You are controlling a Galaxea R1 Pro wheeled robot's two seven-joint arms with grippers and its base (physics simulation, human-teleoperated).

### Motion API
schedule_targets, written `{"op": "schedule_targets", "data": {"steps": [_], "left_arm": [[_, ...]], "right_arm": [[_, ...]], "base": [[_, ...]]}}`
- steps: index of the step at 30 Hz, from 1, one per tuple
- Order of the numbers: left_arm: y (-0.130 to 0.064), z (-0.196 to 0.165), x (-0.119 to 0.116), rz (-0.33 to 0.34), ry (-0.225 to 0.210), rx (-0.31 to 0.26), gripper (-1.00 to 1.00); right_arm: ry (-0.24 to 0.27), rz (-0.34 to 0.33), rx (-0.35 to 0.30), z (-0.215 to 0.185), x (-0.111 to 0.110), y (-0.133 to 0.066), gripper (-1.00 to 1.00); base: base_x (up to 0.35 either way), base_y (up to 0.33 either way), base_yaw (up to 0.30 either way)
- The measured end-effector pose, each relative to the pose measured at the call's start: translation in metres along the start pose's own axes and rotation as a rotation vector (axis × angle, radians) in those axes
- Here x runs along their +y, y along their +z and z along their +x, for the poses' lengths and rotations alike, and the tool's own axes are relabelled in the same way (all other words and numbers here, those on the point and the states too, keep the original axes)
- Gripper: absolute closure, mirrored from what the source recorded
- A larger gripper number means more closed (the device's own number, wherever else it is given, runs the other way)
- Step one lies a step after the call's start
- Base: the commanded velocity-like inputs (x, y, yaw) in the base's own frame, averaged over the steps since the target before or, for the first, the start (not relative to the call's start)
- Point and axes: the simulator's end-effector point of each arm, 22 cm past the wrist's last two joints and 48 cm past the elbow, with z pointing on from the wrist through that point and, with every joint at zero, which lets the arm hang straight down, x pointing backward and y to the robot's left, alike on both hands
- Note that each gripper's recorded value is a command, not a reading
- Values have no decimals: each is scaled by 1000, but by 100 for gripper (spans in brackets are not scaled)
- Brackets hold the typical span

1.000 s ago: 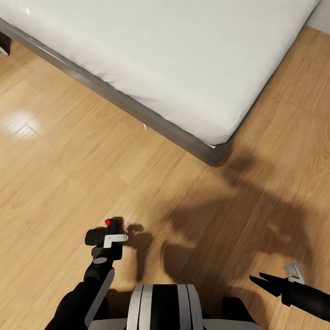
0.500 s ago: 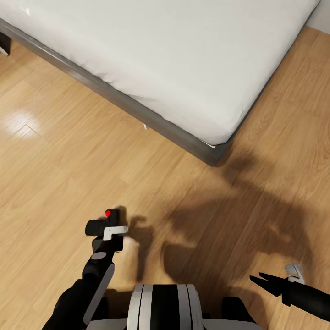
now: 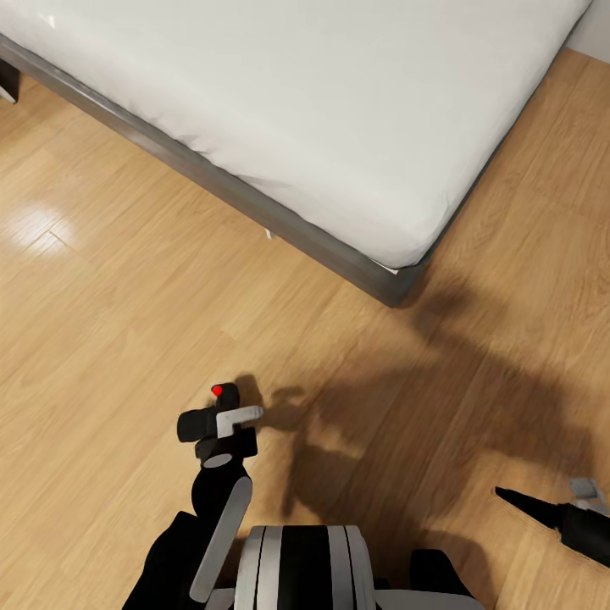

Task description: Attach the digital camera to the camera tripod in the bedroom.

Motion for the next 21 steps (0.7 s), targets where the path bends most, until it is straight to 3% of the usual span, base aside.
{"op": "schedule_targets", "data": {"steps": [2, 7, 21], "left_arm": [[-1, 5, -9, 30, -20, 20, 100], [-8, 8, -26, 66, 3, 20, 100], [-12, 8, -34, 85, 11, 15, 100]], "right_arm": [[6, 4, -15, -5, -2, -5, -100], [7, 4, -22, -8, -2, -8, -100], [5, 4, -24, -8, -2, -8, -100]], "base": [[0, 0, 0], [0, 0, 0], [0, 0, 0]]}}
